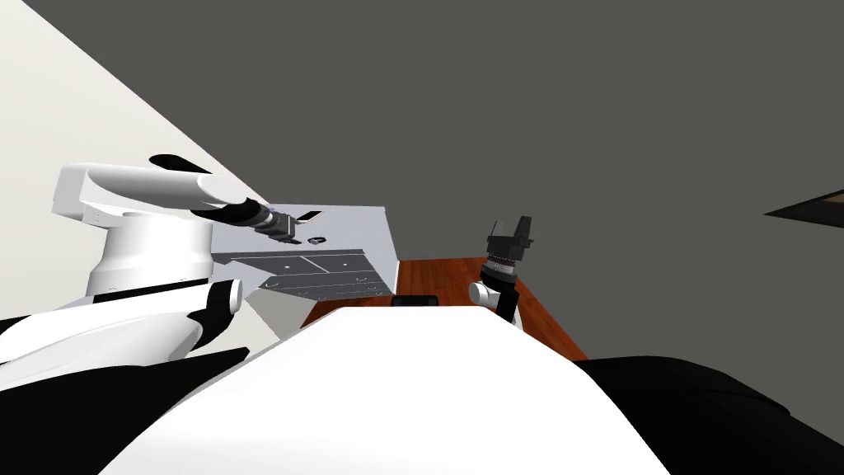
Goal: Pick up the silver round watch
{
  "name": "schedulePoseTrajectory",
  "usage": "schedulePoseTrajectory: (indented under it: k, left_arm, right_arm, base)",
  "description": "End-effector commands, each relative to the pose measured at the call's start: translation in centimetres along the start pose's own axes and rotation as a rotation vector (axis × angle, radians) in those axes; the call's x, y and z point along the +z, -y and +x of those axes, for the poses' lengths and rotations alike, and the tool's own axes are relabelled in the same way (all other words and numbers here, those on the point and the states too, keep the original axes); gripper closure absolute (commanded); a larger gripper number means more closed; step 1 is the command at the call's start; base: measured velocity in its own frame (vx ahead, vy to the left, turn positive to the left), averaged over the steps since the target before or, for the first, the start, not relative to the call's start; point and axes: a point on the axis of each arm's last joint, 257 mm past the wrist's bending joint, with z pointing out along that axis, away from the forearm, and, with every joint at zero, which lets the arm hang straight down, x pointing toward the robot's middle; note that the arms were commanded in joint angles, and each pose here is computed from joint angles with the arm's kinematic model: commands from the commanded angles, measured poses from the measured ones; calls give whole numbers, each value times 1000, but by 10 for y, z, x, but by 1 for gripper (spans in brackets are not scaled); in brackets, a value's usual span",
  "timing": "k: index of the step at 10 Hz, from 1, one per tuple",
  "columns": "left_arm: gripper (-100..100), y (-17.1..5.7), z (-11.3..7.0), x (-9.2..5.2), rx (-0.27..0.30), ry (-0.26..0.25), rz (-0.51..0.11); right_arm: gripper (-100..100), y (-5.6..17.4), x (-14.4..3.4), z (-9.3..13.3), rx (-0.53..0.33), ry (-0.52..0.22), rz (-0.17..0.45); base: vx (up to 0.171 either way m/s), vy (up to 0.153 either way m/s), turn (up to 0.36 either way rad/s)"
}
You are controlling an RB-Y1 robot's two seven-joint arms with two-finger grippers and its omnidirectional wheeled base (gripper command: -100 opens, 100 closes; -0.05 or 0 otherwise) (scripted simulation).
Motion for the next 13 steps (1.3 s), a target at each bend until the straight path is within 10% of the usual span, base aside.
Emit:
schedulePoseTrajectory:
  k: [1, 10, 11, 12, 13]
  left_arm:
    - [-100, -8, 0, 1, -10, -2, -40]
    - [-100, -64, -1, 0, -68, -17, -280]
    - [0, -66, -1, 0, -69, -17, -286]
    - [-100, -68, 0, 13, -70, -17, -286]
    - [-100, -69, 0, 18, -71, -16, -286]
  right_arm:
    - [0, 0, 0, 0, 0, 0, 0]
    - [0, 0, 0, 0, 0, 0, 0]
    - [0, 0, 0, 0, 0, 0, 0]
    - [0, 0, 0, 0, 0, 0, 0]
    - [0, 0, 0, 0, 0, 0, 0]
  base:
    - [37, -36, -40]
    - [28, -26, -38]
    - [0, 0, 0]
    - [-2, 4, -17]
    - [-6, 7, -17]
